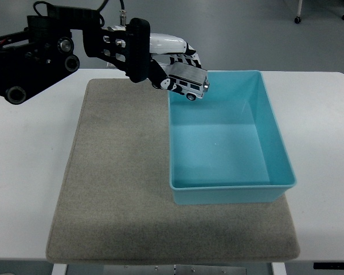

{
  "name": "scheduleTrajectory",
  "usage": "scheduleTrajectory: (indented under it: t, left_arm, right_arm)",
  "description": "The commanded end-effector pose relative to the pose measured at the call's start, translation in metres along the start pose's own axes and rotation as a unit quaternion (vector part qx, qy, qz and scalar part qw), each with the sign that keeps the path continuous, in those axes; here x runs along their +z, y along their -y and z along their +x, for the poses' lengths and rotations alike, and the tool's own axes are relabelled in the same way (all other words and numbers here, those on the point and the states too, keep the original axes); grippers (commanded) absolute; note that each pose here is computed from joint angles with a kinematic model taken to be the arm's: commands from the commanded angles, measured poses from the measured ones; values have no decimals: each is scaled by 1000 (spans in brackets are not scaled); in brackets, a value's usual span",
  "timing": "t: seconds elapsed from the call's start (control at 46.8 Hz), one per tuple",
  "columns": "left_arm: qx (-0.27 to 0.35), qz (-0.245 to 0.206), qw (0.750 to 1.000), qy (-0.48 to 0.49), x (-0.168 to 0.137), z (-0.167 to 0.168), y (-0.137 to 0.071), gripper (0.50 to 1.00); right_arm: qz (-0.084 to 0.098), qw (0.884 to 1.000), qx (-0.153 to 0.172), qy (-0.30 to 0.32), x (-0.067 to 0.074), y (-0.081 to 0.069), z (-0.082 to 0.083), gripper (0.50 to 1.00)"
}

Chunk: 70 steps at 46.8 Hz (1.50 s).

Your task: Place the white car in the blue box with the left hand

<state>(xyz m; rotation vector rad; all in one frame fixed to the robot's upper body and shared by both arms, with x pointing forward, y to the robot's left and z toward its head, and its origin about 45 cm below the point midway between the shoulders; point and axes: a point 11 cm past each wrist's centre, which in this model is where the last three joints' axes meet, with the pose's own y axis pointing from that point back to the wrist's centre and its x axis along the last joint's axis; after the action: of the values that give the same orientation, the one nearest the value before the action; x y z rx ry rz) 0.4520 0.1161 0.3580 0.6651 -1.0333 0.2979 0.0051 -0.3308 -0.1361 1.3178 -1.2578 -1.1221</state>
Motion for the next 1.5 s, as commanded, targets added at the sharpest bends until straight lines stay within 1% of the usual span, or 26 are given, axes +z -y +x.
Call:
scheduleTrajectory:
  t: [0.0, 0.064, 0.128, 0.15, 0.171, 0.214, 0.278, 0.299, 0.342, 0.363, 0.406, 0.427, 0.598, 0.769, 0.833, 0.919, 0.983, 1.047, 1.197, 1.261, 1.474]
  left_arm:
    - [-7, -11, 1000, -6, 12, -10, 17, 500]
    - [-11, -13, 1000, -10, 16, -16, 26, 500]
    - [-19, -19, 999, -21, 20, -30, 35, 500]
    - [-23, -22, 999, -26, 22, -37, 38, 510]
    - [-27, -25, 999, -32, 22, -43, 41, 546]
    - [-34, -28, 998, -42, 23, -55, 45, 602]
    - [-40, -29, 997, -56, 21, -67, 46, 724]
    - [-41, -30, 997, -61, 20, -69, 46, 756]
    - [-41, -32, 996, -68, 20, -71, 46, 795]
    - [-39, -32, 996, -71, 20, -71, 46, 844]
    - [-34, -33, 996, -76, 19, -70, 46, 974]
    - [-30, -33, 996, -80, 19, -70, 46, 996]
    - [22, -42, 990, -133, 17, -58, 45, 999]
    - [49, -49, 977, -202, 10, -48, 38, 999]
    - [67, -44, 967, -240, -2, -42, 30, 999]
    - [102, -40, 946, -305, -22, -27, 13, 1000]
    - [124, -39, 926, -354, -35, -19, 2, 1000]
    - [147, -34, 903, -403, -51, -13, -13, 1000]
    - [194, -45, 833, -516, -80, 0, -47, 1000]
    - [207, -50, 801, -560, -92, -5, -60, 1000]
    - [244, -64, 695, -674, -126, -28, -91, 1000]
  right_arm:
    - [0, 1000, 0, 0, 0, 0, 0, 936]
    - [0, 1000, 0, 0, 0, 0, 0, 936]
    - [0, 1000, 0, 0, 0, 0, 0, 936]
    - [0, 1000, 0, 0, 0, 0, 0, 936]
    - [0, 1000, 0, 0, 0, 0, 0, 936]
    - [0, 1000, 0, 0, 0, 0, 0, 936]
    - [0, 1000, 0, 0, 0, 0, 0, 936]
    - [0, 1000, 0, 0, 0, 0, 0, 936]
    - [0, 1000, 0, 0, 0, 0, 0, 936]
    - [0, 1000, 0, 0, 0, 0, 0, 936]
    - [0, 1000, 0, 0, 0, 0, 0, 936]
    - [0, 1000, 0, 0, 0, 0, 0, 936]
    - [0, 1000, 0, 0, 0, 0, 0, 936]
    - [0, 1000, 0, 0, 0, 0, 0, 936]
    - [0, 1000, 0, 0, 0, 0, 0, 936]
    - [0, 1000, 0, 0, 0, 0, 0, 936]
    - [0, 1000, 0, 0, 0, 0, 0, 936]
    - [0, 1000, 0, 0, 0, 0, 0, 936]
    - [0, 1000, 0, 0, 0, 0, 0, 936]
    - [0, 1000, 0, 1, 0, 0, 0, 936]
    - [0, 1000, 0, 0, 0, 0, 0, 936]
